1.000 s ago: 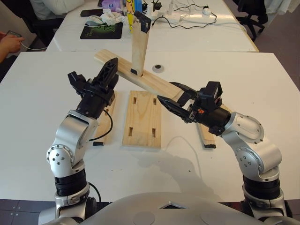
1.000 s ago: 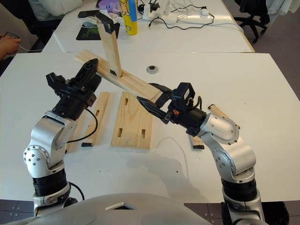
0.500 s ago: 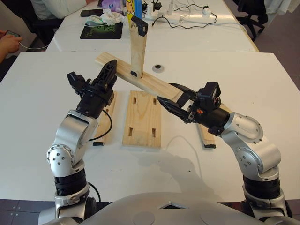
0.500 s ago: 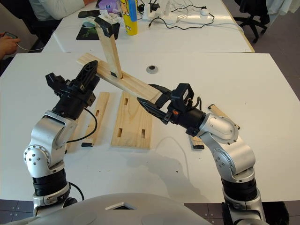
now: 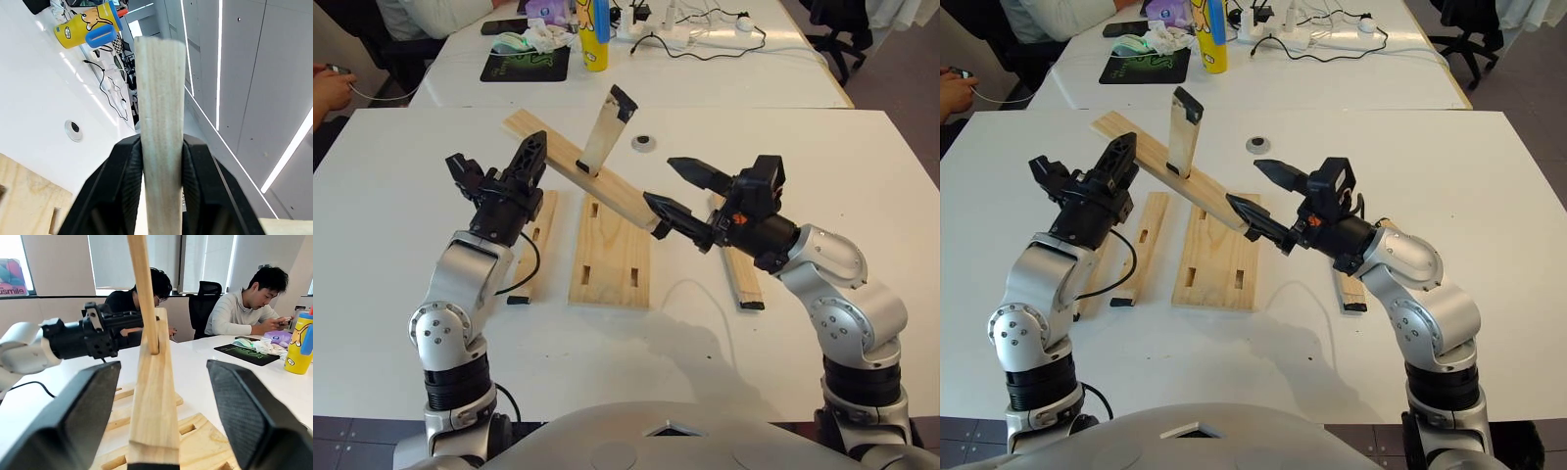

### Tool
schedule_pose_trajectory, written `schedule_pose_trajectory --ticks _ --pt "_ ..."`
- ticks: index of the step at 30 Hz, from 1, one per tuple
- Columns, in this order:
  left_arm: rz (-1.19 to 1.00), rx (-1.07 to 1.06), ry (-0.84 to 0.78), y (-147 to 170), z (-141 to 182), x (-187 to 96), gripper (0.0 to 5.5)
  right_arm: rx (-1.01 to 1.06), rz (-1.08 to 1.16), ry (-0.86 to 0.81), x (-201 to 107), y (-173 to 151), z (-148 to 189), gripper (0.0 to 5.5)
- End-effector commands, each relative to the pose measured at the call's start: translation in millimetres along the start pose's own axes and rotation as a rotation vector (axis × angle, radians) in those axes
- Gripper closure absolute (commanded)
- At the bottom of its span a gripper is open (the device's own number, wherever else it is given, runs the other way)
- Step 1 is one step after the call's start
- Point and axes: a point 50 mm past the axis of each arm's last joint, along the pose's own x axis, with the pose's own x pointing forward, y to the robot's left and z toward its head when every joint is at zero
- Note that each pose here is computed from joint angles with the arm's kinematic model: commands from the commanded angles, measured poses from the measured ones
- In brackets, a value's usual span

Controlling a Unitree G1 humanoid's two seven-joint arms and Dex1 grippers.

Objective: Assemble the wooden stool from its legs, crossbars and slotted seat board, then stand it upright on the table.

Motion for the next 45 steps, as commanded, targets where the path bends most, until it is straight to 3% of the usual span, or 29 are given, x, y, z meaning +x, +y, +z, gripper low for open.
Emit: schedule_pose_trajectory --ticks 1,6,12,17,24,34,45 --pt "0.064 0.104 -0.084 5 17 1 4.45 0.108 -0.090 -0.066 -2 -19 12 2.29" --pt "0.121 0.207 -0.195 9 37 -10 4.45 0.155 -0.411 -0.100 -12 -61 7 2.52" --pt "0.106 0.429 -0.121 1 27 -28 4.45 0.021 -0.761 -0.020 -30 -84 -14 3.42" --pt "0.090 0.699 -0.069 -7 16 -41 4.45 -0.055 -0.949 -0.020 -39 -75 -32 4.29" --pt "0.094 0.768 -0.082 -12 4 -49 4.45 -0.130 -1.057 0.028 -48 -63 -47 5.42" --pt "0.209 0.720 -0.060 5 -2 -64 4.45 -0.147 -1.112 0.022 -51 -64 -48 5.50" --pt "0.211 0.837 -0.124 -2 -10 -77 4.45 -0.162 -1.093 0.024 -49 -69 -44 5.50"
